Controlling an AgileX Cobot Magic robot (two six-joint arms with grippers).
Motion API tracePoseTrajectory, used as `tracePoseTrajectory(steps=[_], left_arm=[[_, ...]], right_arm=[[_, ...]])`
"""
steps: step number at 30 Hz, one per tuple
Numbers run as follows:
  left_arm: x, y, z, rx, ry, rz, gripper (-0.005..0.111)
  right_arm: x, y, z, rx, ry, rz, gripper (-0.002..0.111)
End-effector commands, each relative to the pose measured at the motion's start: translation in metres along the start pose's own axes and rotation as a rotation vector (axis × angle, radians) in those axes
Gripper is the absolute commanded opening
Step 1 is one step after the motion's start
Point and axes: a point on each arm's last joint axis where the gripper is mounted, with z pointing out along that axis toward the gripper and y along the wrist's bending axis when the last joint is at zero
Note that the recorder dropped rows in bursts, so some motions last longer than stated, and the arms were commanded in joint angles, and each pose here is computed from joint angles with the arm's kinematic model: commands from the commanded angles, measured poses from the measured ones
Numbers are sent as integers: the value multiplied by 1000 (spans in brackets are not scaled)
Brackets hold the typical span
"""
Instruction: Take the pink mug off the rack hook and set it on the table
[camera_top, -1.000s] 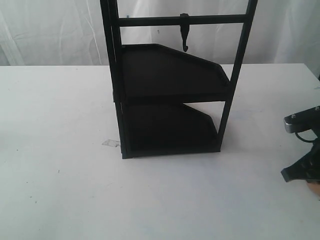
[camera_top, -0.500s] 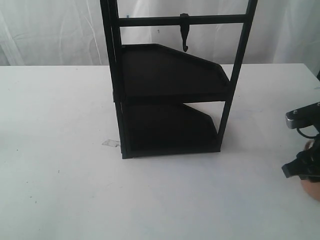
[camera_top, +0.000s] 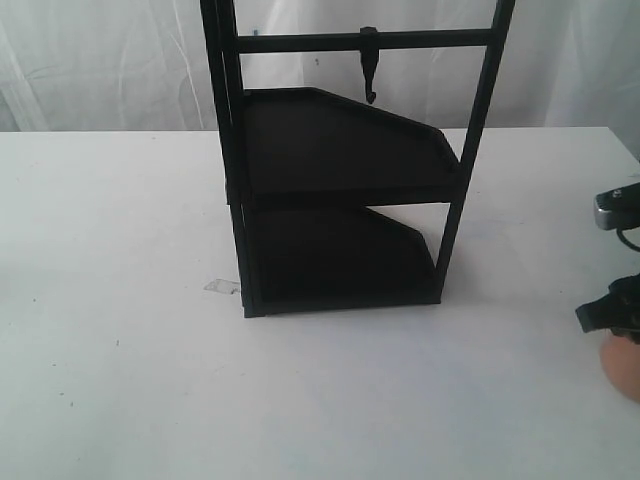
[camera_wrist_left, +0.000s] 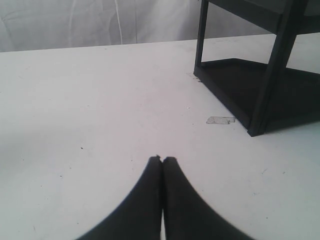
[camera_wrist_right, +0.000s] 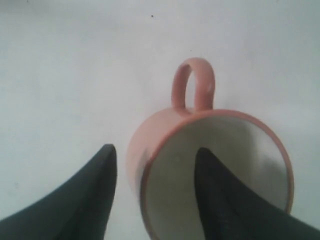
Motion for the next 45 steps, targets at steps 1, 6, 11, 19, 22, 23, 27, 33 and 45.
tracePoseTrajectory(steps=[1,6,11,19,22,23,27,33,45], left_arm=[[2,0,0,-2,4,-8,0],[2,0,0,-2,4,-8,0],[2,0,0,-2,4,-8,0],[2,0,0,-2,4,-8,0],[2,0,0,-2,4,-8,0],[2,0,0,-2,4,-8,0],[2,0,0,-2,4,-8,0],[2,0,0,-2,4,-8,0],[2,0,0,-2,4,-8,0]], right_arm=[[-1,-3,-19,20,-63,25,46],[-1,-5,-46,42,-169,53,46],[9,-4,-90,75,-407,73,31],[73,15,-162,-39,-848,293,0],[88,20,-175,-93,-895,336,0],[91,21,-178,-95,-909,336,0],[99,22,-187,-93,-970,333,0],[103,23,-191,-91,-998,331,0],[103,23,-188,-91,-987,332,0]])
